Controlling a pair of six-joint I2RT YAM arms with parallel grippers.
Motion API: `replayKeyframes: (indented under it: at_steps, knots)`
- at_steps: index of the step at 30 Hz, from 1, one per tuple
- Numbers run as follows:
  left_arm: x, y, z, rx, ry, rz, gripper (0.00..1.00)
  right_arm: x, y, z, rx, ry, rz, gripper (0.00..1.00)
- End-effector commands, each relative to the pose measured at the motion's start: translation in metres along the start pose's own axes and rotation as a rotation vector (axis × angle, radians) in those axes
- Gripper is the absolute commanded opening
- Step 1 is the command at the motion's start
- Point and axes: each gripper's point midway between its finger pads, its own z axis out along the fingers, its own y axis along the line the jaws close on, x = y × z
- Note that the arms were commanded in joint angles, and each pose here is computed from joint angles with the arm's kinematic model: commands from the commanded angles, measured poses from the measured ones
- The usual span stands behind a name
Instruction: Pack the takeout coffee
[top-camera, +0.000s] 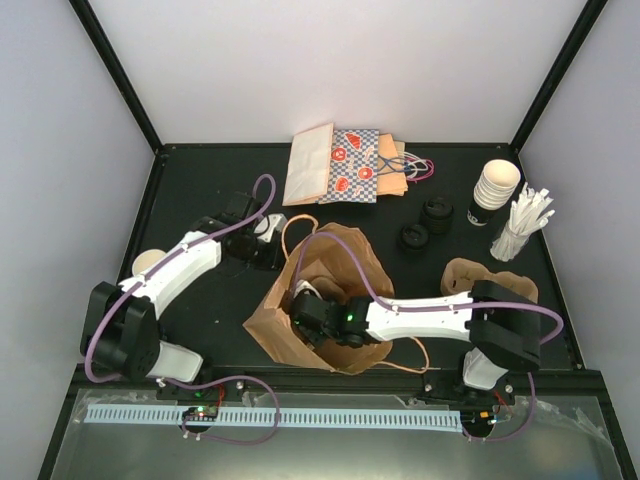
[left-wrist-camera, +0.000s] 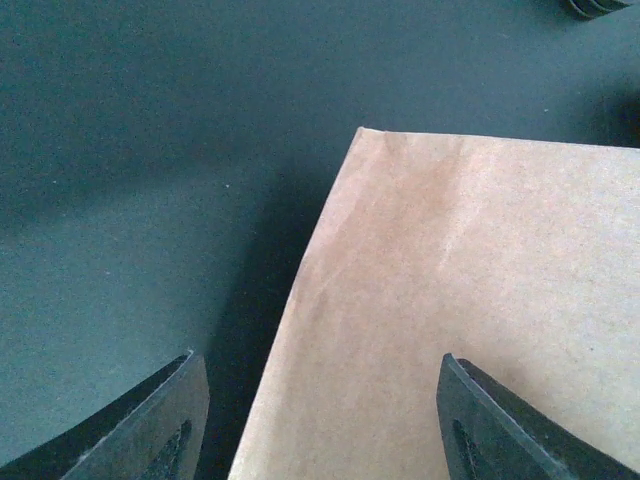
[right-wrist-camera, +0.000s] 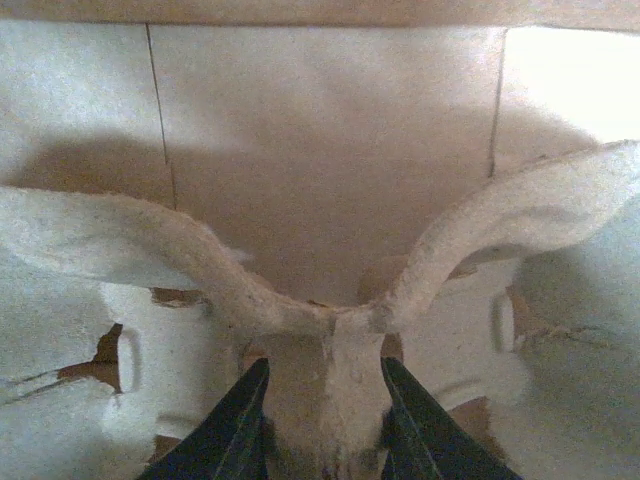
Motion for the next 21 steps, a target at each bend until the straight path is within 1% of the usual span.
replayKeyframes:
  at_steps: [1, 5, 10, 14, 18, 19, 20, 21]
  knots:
    - [-0.007, -0.012, 0.002, 0.086, -0.024, 0.035, 0.64, 0.009, 0.010, 0.011, -0.050, 0.069, -0.020, 0.27]
    - [-0.005, -0.022, 0.002, 0.145, -0.024, 0.054, 0.64, 0.011, 0.017, 0.015, -0.099, 0.096, -0.019, 0.27]
    - [-0.005, -0.029, -0.002, 0.183, -0.035, 0.067, 0.62, 0.015, 0.011, 0.022, -0.093, 0.138, -0.011, 0.28]
    - [-0.003, -0.033, -0.004, 0.204, -0.034, 0.075, 0.62, 0.022, 0.007, 0.030, -0.083, 0.182, -0.004, 0.31]
    - [-0.001, -0.034, -0.006, 0.213, -0.036, 0.082, 0.62, 0.020, 0.007, 0.033, -0.080, 0.194, -0.010, 0.34]
    - [-0.001, -0.035, -0.006, 0.215, -0.036, 0.082, 0.62, 0.020, 0.008, 0.033, -0.078, 0.196, -0.012, 0.38]
    - [-0.001, -0.035, -0.006, 0.217, -0.038, 0.083, 0.62, 0.019, 0.008, 0.034, -0.077, 0.199, -0.015, 0.49]
    - [0.000, -0.036, -0.007, 0.220, -0.039, 0.085, 0.62, 0.018, 0.008, 0.033, -0.075, 0.200, -0.018, 0.69]
